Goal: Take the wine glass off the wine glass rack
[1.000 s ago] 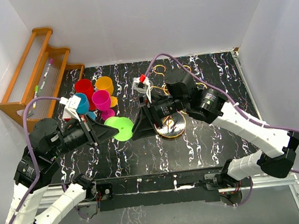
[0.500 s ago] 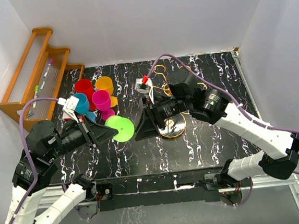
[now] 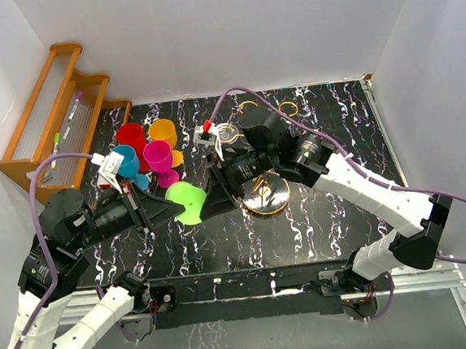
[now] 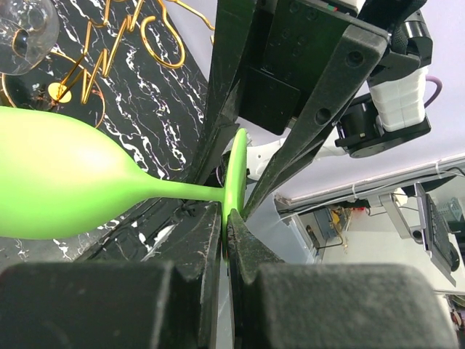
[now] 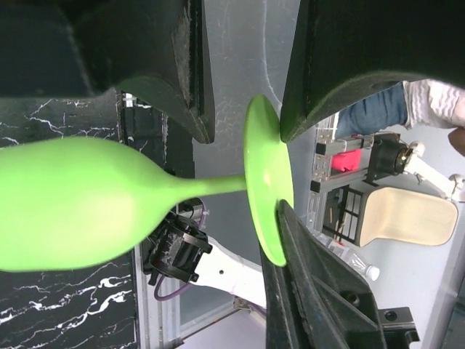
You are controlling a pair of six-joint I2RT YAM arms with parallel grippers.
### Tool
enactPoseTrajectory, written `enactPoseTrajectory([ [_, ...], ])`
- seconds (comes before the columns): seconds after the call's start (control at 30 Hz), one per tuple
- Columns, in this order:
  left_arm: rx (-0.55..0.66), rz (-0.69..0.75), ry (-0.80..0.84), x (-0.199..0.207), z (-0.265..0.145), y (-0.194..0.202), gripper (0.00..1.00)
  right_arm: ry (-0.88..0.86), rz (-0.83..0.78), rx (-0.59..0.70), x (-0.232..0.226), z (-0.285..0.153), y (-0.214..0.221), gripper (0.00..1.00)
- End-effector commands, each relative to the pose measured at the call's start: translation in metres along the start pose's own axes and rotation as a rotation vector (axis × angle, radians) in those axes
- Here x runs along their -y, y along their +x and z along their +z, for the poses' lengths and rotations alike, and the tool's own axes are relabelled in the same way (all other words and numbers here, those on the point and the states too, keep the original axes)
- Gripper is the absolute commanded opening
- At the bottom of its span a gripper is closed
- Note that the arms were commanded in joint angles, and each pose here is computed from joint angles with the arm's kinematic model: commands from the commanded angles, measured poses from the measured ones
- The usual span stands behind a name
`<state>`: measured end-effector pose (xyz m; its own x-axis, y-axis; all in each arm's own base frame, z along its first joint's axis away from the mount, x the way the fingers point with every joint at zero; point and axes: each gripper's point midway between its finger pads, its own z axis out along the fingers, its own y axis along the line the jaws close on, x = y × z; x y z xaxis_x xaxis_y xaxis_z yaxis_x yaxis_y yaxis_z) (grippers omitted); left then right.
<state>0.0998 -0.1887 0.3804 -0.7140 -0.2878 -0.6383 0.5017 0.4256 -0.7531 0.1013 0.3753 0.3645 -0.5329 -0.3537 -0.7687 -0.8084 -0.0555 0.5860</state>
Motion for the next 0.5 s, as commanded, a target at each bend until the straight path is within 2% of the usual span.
enactPoseTrajectory([
  [0.0,-0.01,0.02,0.039,0.006,0.002,0.0,0.0,-0.092,-0.124,0.07,-0.027,-0.004,-0.033,0.42],
  [0.17,-0.035,0.015,0.015,-0.002,0.008,0.002,0.0,-0.115,-0.13,0.067,-0.029,-0.003,-0.034,0.37],
  [0.23,-0.039,0.013,0.002,-0.004,0.009,0.002,0.0,-0.13,-0.131,0.06,-0.031,-0.003,-0.033,0.26],
  [0.3,-0.034,0.009,-0.019,-0.008,0.01,0.001,0.0,-0.14,-0.131,0.055,-0.033,-0.004,-0.031,0.11],
  [0.33,-0.03,0.005,-0.032,-0.01,0.01,0.001,0.0,-0.138,-0.131,0.054,-0.032,-0.004,-0.03,0.08],
  [0.37,-0.025,0.0,-0.054,-0.014,0.01,0.0,0.06,-0.134,-0.133,0.055,-0.032,-0.004,-0.029,0.08],
  [0.4,-0.015,-0.008,-0.089,-0.019,0.009,-0.002,0.18,-0.128,-0.137,0.054,-0.031,-0.004,-0.027,0.08],
  [0.47,0.028,-0.026,-0.184,-0.031,0.004,-0.009,0.28,-0.099,-0.145,0.054,-0.025,-0.005,-0.024,0.08],
])
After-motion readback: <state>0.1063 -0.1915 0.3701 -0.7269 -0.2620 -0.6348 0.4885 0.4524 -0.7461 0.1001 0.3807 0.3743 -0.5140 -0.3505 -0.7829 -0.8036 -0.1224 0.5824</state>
